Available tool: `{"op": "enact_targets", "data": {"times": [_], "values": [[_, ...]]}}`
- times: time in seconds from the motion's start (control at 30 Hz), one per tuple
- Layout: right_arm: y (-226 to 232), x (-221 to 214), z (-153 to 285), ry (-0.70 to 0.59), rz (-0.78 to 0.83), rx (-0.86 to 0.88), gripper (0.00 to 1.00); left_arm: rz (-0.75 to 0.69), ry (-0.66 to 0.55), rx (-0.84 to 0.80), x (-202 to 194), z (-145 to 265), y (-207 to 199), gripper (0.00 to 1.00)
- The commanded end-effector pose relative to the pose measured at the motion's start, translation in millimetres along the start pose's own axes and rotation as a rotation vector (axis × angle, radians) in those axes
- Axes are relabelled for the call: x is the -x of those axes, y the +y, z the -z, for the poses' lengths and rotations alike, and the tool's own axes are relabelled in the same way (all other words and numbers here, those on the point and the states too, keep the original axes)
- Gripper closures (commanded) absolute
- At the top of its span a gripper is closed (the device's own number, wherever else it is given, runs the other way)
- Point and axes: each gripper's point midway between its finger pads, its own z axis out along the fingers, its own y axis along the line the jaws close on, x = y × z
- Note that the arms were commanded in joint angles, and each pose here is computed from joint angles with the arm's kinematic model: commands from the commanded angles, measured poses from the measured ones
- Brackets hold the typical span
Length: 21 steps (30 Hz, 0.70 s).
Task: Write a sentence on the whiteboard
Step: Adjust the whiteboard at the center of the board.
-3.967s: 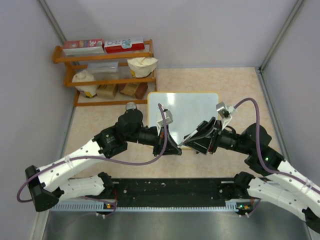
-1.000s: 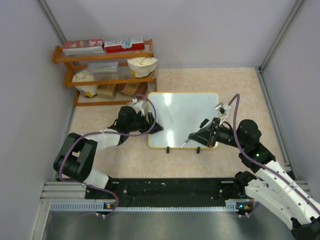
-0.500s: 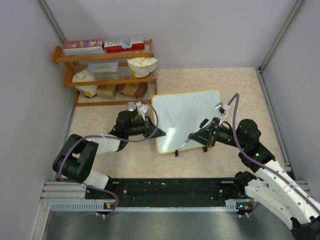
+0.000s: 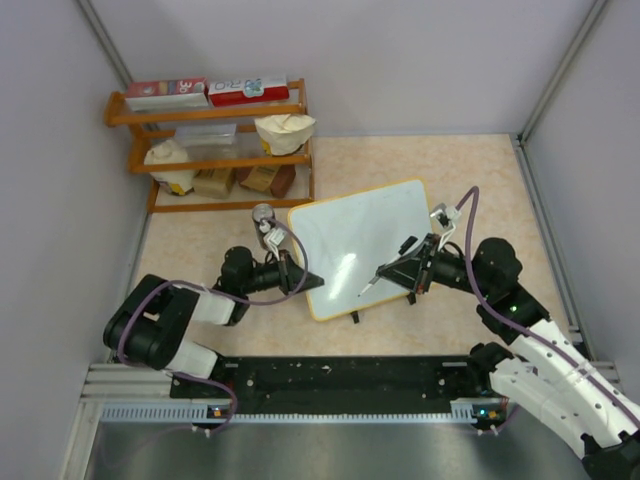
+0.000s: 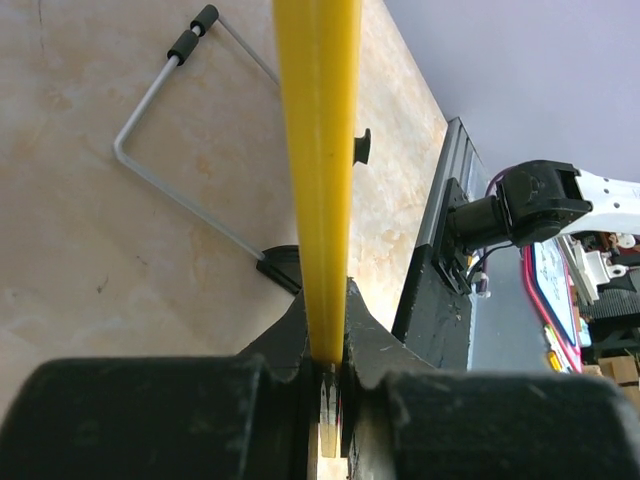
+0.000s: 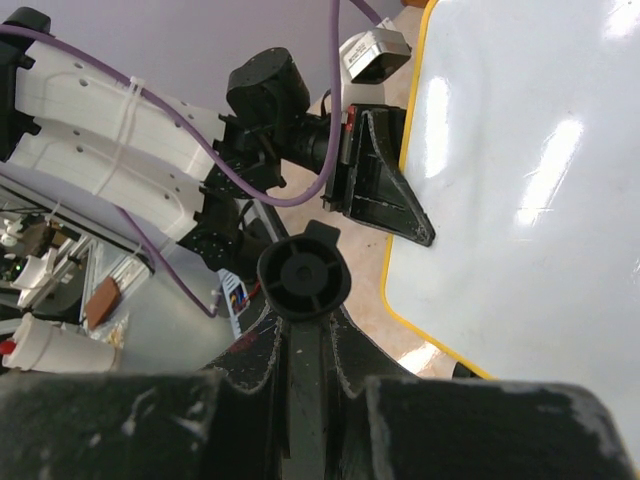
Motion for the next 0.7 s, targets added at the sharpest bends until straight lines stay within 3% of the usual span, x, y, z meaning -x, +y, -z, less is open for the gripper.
{"op": "enact_targets", "data": {"times": [0.0,0.17,0.23,0.27,0.4,0.5,0.67], "values": [[8.9,19.4,-0.7,-0.052,0.05,0.027,1.0,0.092,0.093,0.112,-51.8,13.1,30.4,1.0],[9.1,19.7,-0.6,-0.052,0.05,0.027,1.0,0.122,0.108,0.139,-69.9,19.8,36.5,0.97],[7.5,19.6,-1.0,-0.053,0.048,0.02,1.0,0.118,0.097,0.137,-67.7,19.7,35.5,0.85],[8.0,20.1,-0.8,-0.055,0.05,0.022,1.0,0.115,0.091,0.146,-66.2,19.5,36.7,0.69],[9.0,21.1,-0.9,-0.056,0.049,0.024,1.0,0.093,0.081,0.148,-61.8,19.4,34.6,0.46],[10.0,22.4,-0.8,-0.059,0.051,0.026,1.0,0.084,0.068,0.159,-57.0,20.4,32.9,0.37],[10.3,23.5,-1.0,-0.061,0.052,0.026,1.0,0.065,0.03,0.176,-46.0,26.3,22.3,0.31]]}}
